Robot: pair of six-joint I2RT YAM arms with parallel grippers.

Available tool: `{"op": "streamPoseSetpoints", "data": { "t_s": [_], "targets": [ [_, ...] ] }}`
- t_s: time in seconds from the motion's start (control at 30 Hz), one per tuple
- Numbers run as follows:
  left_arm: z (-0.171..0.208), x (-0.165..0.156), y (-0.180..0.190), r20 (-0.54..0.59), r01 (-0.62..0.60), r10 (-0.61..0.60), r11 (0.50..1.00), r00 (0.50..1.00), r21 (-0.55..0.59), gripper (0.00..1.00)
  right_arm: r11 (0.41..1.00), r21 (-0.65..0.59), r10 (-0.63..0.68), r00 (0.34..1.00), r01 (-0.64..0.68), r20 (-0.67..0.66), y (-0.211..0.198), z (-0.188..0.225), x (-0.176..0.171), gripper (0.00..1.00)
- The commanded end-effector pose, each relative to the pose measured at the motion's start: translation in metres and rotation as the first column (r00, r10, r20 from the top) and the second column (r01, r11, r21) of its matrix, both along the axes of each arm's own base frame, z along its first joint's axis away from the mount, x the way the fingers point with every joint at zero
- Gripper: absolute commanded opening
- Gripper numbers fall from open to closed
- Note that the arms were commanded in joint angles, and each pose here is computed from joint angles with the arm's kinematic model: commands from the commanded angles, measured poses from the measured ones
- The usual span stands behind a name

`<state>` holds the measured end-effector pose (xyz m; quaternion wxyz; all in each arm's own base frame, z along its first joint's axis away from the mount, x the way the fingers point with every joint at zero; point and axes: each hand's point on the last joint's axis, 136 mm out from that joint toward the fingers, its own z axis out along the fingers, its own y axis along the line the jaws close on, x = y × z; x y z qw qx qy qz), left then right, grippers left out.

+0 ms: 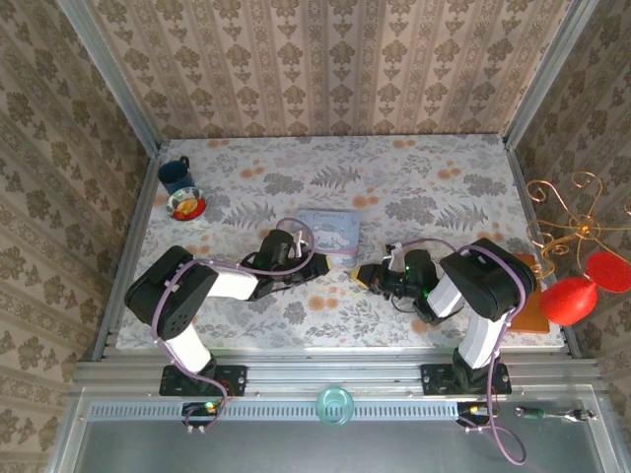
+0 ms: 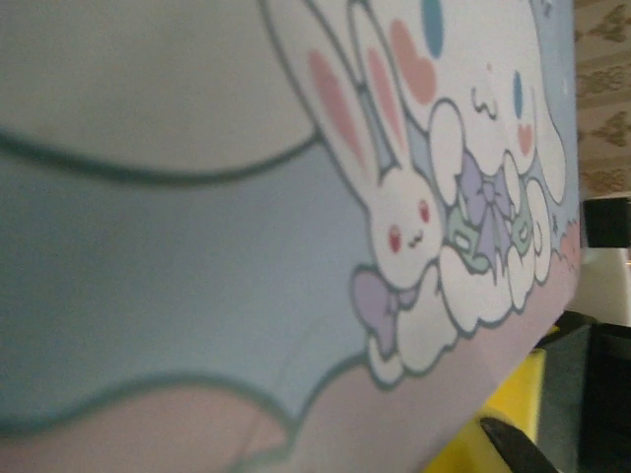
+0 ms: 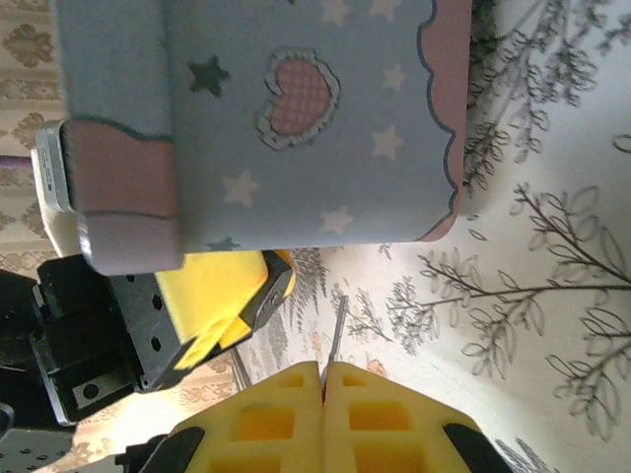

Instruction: Unlock the padlock with the key

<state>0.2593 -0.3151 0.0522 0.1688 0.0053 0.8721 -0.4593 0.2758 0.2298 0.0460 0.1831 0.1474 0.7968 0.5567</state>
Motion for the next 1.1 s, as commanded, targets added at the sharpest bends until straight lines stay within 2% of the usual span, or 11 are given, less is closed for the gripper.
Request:
{"op": "streamPoseSetpoints", "data": {
  "t_s": [0.0,0.27,0.47,0.67,0.8,1.07],
  "targets": [
    [-0.006,0.001,0.010,-0.002,-0.012,0.013,0.996,1.000,0.093,0.20,0.997,-0.068,0.020,1.000,-0.020,0.011,-0.003,-0.008,-0.008,0.00],
    [-0.019,-0.003,0.031,0.027,-0.024,0.018,0.966,0.999,0.257,0.35,0.983,-0.174,0.063,0.998,-0.056,0.031,-0.004,-0.010,-0.017,0.00],
    [-0.014,-0.008,0.058,0.123,-0.096,0.040,0.865,0.992,0.493,0.44,0.973,-0.220,0.081,0.995,-0.068,0.051,-0.002,-0.007,-0.022,0.00],
    [-0.008,-0.012,0.042,0.155,-0.100,0.023,0.854,0.988,0.510,0.48,0.966,-0.249,0.092,0.993,-0.070,0.077,-0.001,-0.002,-0.025,0.00],
    [-0.008,-0.008,0.020,0.172,-0.080,-0.004,0.875,0.985,0.477,0.52,0.966,-0.249,0.098,0.991,-0.073,0.092,0.002,0.002,-0.026,0.00],
    [-0.020,0.011,0.028,0.196,-0.120,-0.012,0.754,0.981,0.646,0.51,0.968,-0.238,0.112,0.986,-0.079,0.125,0.006,0.006,-0.029,0.00]
  ]
}}
